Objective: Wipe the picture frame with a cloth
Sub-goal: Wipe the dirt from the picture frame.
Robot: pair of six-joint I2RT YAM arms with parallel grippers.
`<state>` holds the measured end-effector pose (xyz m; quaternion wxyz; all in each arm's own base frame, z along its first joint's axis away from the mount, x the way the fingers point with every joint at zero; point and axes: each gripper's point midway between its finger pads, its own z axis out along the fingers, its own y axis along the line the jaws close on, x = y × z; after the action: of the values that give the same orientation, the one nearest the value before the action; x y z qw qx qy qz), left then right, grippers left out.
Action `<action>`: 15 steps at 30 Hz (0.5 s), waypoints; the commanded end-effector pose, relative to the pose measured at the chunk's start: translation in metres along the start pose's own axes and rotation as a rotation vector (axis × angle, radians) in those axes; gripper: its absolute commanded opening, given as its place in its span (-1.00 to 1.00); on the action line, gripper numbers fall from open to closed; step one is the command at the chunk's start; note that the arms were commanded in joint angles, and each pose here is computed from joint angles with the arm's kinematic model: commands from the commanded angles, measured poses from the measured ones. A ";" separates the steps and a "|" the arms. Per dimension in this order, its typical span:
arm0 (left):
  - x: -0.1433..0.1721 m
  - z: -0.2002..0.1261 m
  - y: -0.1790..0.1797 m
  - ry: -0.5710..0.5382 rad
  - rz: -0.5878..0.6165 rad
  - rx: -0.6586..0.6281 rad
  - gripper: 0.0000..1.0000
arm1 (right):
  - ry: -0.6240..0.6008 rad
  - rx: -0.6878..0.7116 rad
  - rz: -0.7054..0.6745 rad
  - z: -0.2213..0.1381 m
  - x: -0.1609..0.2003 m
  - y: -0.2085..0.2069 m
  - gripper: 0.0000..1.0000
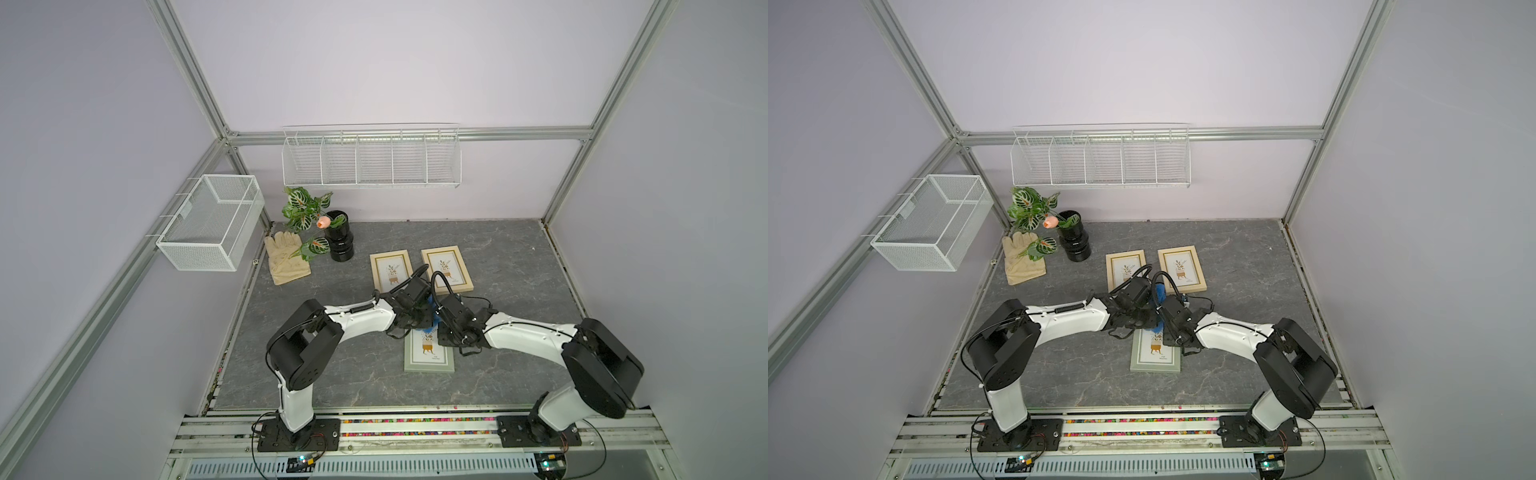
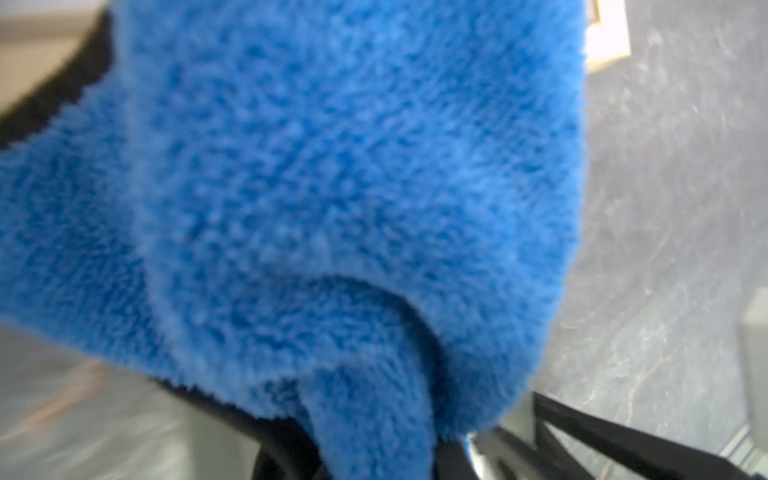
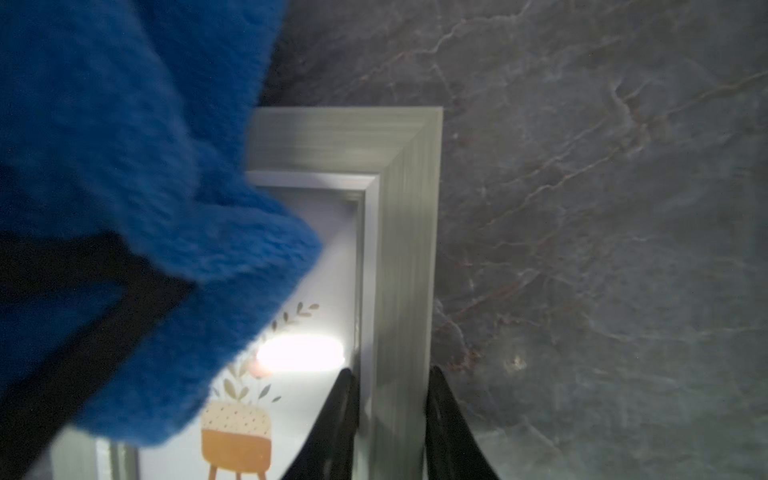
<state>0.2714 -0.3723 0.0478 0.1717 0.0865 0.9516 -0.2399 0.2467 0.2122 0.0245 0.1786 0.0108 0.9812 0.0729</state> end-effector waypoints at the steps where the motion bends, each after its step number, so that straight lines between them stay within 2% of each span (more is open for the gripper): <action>1: 0.007 0.007 0.005 0.038 -0.019 -0.023 -1.00 | 0.074 0.117 -0.010 0.007 0.021 -0.030 -0.64; 4: 0.005 -0.003 0.031 0.035 -0.065 -0.045 -1.00 | 0.071 0.121 -0.011 0.006 0.021 -0.031 -0.63; 7: 0.004 -0.025 0.072 0.008 -0.052 -0.183 -1.00 | 0.072 0.122 -0.010 0.008 0.022 -0.032 -0.63; 9: 0.005 -0.028 0.083 0.007 -0.064 -0.190 -1.00 | 0.075 0.123 -0.011 0.009 0.023 -0.032 -0.63; 12: 0.008 -0.010 0.064 0.040 -0.062 -0.129 -1.00 | 0.077 0.119 -0.013 0.011 0.024 -0.031 -0.63; 15: 0.008 0.005 0.029 0.039 -0.037 -0.069 -1.00 | 0.075 0.117 -0.013 0.010 0.023 -0.030 -0.63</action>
<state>0.2855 -0.3381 0.0505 0.1747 0.0553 0.9561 -0.2287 0.2475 0.2138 0.0246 0.1800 0.0103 0.9807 0.0757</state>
